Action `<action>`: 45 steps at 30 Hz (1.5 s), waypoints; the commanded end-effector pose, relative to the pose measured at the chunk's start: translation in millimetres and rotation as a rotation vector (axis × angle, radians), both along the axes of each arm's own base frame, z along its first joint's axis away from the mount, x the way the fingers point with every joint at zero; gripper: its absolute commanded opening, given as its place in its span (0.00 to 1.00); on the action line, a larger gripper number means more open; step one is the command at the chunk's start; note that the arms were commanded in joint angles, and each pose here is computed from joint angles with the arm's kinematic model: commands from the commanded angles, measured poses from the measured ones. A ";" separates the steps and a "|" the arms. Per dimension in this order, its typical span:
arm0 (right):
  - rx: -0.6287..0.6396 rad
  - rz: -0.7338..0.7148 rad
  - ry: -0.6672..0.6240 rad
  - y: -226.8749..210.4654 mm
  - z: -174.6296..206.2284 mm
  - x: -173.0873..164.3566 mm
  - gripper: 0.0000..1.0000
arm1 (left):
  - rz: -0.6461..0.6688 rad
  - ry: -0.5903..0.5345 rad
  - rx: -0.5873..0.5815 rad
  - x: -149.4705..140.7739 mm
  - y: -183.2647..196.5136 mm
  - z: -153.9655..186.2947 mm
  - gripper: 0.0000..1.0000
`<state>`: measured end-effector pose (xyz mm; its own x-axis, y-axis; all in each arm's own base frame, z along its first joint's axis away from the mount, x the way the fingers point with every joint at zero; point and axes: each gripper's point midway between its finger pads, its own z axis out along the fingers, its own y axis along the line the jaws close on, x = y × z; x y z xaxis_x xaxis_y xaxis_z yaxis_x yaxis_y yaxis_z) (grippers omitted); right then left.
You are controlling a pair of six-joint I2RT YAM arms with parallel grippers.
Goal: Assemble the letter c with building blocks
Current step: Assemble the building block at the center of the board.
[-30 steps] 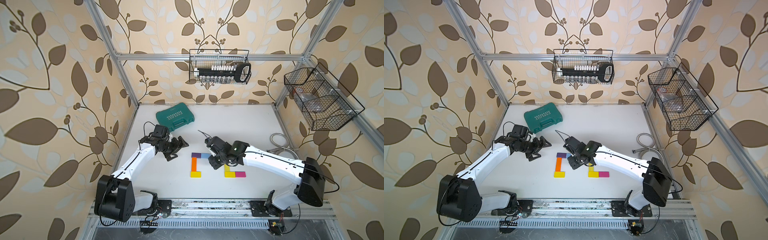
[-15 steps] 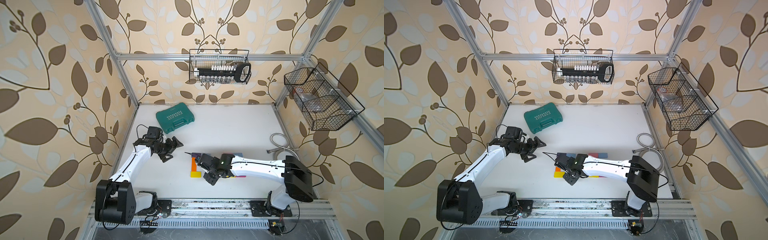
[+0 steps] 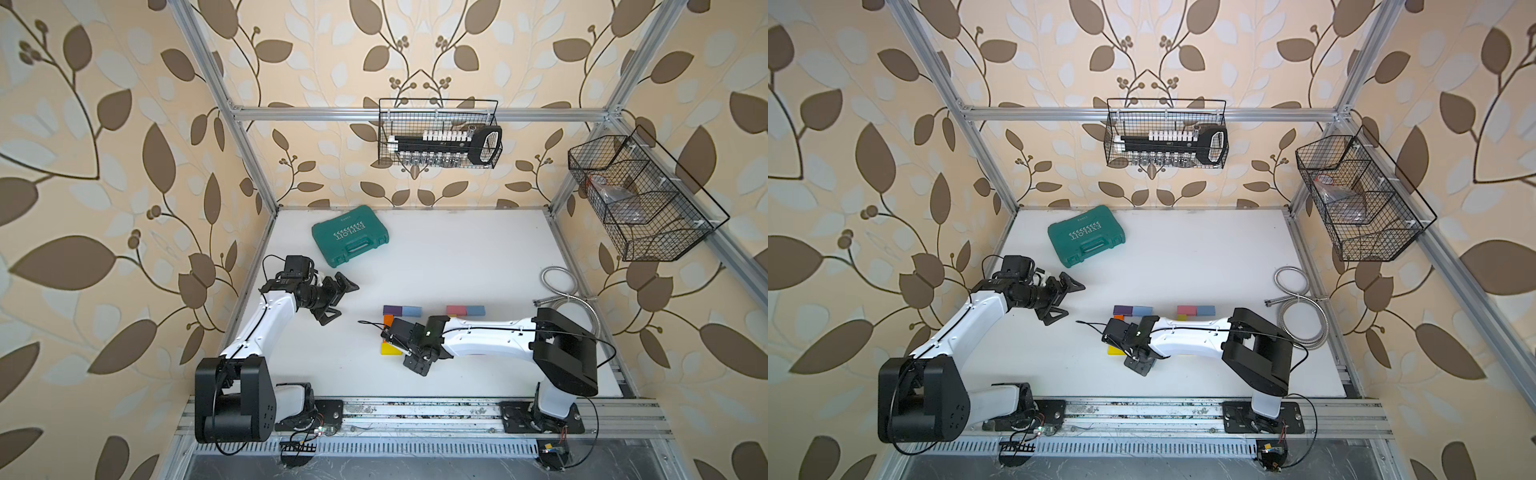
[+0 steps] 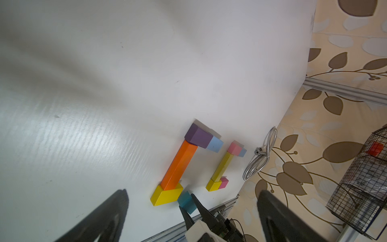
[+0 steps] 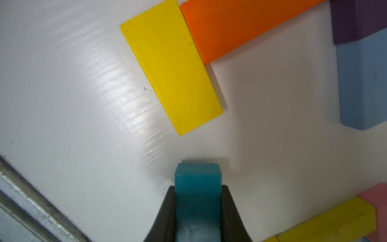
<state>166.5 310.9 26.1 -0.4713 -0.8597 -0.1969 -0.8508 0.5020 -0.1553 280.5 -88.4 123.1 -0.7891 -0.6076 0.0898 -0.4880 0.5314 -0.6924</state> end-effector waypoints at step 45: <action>-0.050 -0.084 -0.034 -28.6 -6.1 -3.4 0.71 | -0.009 -0.020 -0.047 -4.6 -3.4 -2.1 0.99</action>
